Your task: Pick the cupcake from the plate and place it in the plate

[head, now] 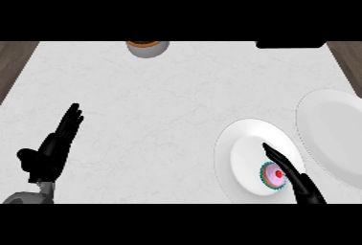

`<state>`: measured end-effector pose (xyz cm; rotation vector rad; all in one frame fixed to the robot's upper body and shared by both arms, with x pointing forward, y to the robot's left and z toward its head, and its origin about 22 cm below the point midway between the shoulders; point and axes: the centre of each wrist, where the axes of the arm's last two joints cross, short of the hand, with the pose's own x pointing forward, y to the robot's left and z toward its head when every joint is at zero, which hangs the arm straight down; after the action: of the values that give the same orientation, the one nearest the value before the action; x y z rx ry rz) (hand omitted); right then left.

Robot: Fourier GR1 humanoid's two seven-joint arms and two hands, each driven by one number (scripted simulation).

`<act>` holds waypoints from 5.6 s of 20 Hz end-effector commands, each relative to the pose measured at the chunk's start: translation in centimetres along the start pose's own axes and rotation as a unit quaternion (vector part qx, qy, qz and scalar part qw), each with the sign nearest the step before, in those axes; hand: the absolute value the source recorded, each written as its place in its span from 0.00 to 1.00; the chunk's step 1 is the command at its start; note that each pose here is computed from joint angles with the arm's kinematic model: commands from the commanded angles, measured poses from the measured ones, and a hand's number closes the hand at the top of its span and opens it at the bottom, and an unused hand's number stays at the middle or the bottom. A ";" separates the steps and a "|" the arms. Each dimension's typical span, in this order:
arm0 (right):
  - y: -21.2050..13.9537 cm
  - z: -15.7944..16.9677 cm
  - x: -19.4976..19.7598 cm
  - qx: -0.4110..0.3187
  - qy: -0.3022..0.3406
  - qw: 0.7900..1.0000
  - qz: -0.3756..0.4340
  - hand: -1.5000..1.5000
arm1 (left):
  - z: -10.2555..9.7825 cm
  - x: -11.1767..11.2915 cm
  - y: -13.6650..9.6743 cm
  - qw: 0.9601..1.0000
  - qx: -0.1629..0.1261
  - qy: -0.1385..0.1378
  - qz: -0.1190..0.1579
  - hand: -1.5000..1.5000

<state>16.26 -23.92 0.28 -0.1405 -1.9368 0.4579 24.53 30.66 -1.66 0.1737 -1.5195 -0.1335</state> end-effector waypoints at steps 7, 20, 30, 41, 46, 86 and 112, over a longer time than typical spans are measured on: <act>-6.2 2.2 3.4 0.063 0.090 0.976 0.189 0.00 | 0.4 -1.5 -2.6 1.000 -0.012 0.013 0.012 0.50; -6.7 -1.2 4.8 0.181 0.237 0.908 0.293 0.00 | -1.4 -0.2 0.0 1.000 -0.005 -0.005 0.002 0.50; -5.6 -1.5 2.9 0.214 0.285 0.873 0.333 0.00 | 0.7 0.7 -1.7 1.000 -0.006 -0.007 -0.005 0.50; -3.6 -1.3 -1.1 0.211 0.293 0.860 0.361 0.00 | -0.8 0.2 0.1 1.000 -0.007 0.005 0.000 0.50; -3.1 -5.0 -3.2 0.212 0.309 0.854 0.362 0.00 | -0.4 -0.2 -0.7 1.000 -0.019 -0.007 0.006 0.50; -41.5 17.5 3.8 -0.197 0.197 0.858 0.431 1.00 | -0.7 -1.2 0.2 1.000 -0.008 0.000 -0.002 0.50; -32.7 -2.6 -2.5 -0.107 0.173 0.912 0.356 1.00 | -0.8 -1.8 1.0 1.000 -0.018 -0.004 0.002 0.50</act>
<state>19.70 -56.10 11.55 -1.0420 -1.5358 0.6270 25.04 30.62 -2.71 0.1522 -1.5186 -0.1480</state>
